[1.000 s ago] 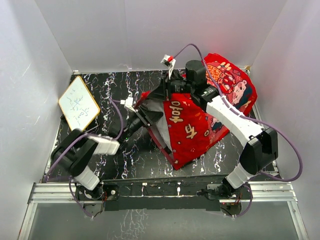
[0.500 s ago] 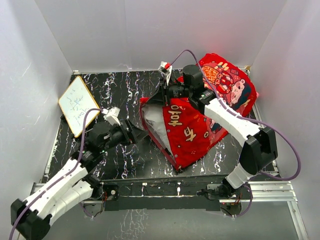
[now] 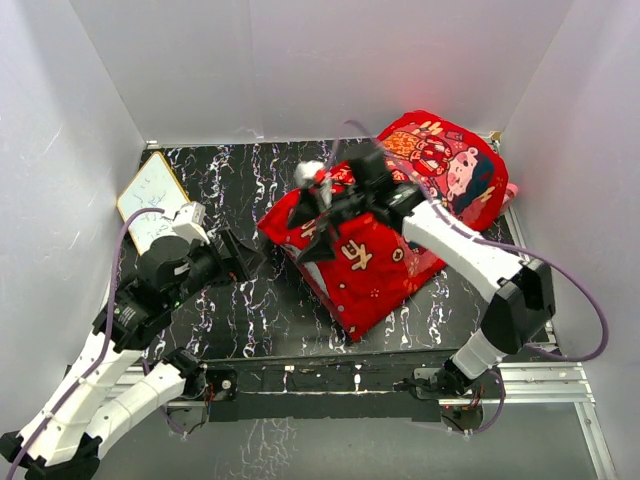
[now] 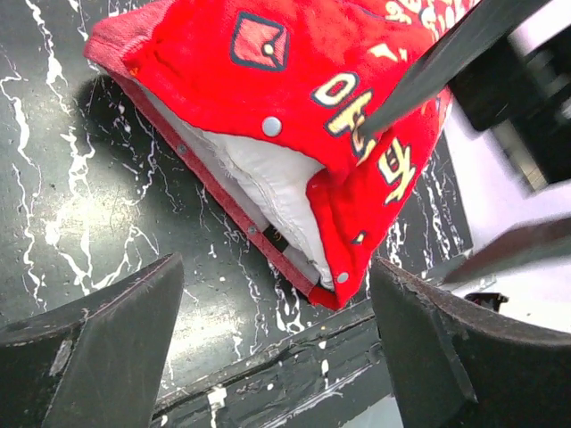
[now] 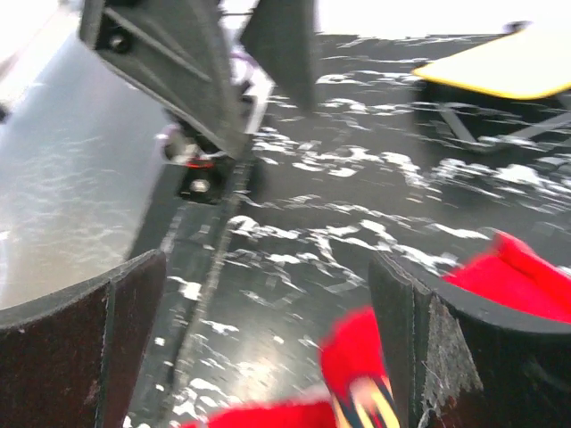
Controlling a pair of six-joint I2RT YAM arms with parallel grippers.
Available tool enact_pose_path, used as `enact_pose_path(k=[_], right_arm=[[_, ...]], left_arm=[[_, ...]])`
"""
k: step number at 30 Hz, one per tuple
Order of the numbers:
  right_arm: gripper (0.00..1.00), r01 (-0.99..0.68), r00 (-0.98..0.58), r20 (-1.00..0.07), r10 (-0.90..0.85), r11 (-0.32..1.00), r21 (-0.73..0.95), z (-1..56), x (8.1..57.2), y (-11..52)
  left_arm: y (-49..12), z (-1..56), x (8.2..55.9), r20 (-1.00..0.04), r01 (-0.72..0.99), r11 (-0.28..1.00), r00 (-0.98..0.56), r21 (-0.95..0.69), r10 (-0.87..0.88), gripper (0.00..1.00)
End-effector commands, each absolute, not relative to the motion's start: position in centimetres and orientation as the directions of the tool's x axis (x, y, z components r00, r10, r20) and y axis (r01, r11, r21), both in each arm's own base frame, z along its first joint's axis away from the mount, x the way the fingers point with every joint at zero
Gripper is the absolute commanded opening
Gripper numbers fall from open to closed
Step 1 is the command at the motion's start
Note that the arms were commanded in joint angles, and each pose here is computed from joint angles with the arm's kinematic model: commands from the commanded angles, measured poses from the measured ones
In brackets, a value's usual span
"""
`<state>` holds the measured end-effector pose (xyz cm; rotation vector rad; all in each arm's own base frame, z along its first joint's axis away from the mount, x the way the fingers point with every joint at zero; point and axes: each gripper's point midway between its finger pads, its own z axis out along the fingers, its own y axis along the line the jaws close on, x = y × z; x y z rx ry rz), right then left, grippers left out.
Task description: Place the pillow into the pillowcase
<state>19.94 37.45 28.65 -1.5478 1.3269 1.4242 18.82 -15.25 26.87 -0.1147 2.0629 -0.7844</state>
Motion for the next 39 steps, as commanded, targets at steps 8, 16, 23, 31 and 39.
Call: enact_pose_path(k=[8,16,23,31,39], right_arm=[[0.87,-0.983,0.058,-0.948,-0.314,0.145,-0.109,28.2,26.5,27.4],[0.27,-0.997,-0.051,-0.777,-0.627,0.073,0.007,12.9,22.6,27.1],[0.22,-0.995,0.018,-0.791,-0.611,-0.090,0.048,14.3,18.6,25.4],[0.41,-0.995,0.071,-0.883,-0.465,0.030,-0.095,22.2,20.4,21.6],[0.78,-0.805,-0.184,-0.965,-0.185,0.592,0.041,25.6,29.2,11.6]], left_arm=[[-21.4,28.7,24.9,-0.779,0.387,0.748,-0.566,-0.539,-0.268,0.97],[-27.4,21.6,31.8,-0.652,0.376,0.706,-0.741,-0.600,-0.160,0.70],[-19.4,6.8,29.5,-0.466,0.047,0.821,-0.841,-0.568,-0.274,0.34],[-14.7,12.5,28.9,-0.615,0.051,0.843,-0.708,-0.536,-0.348,0.57],[-16.1,21.5,30.3,-0.748,0.268,0.803,-0.594,-0.533,-0.298,0.97]])
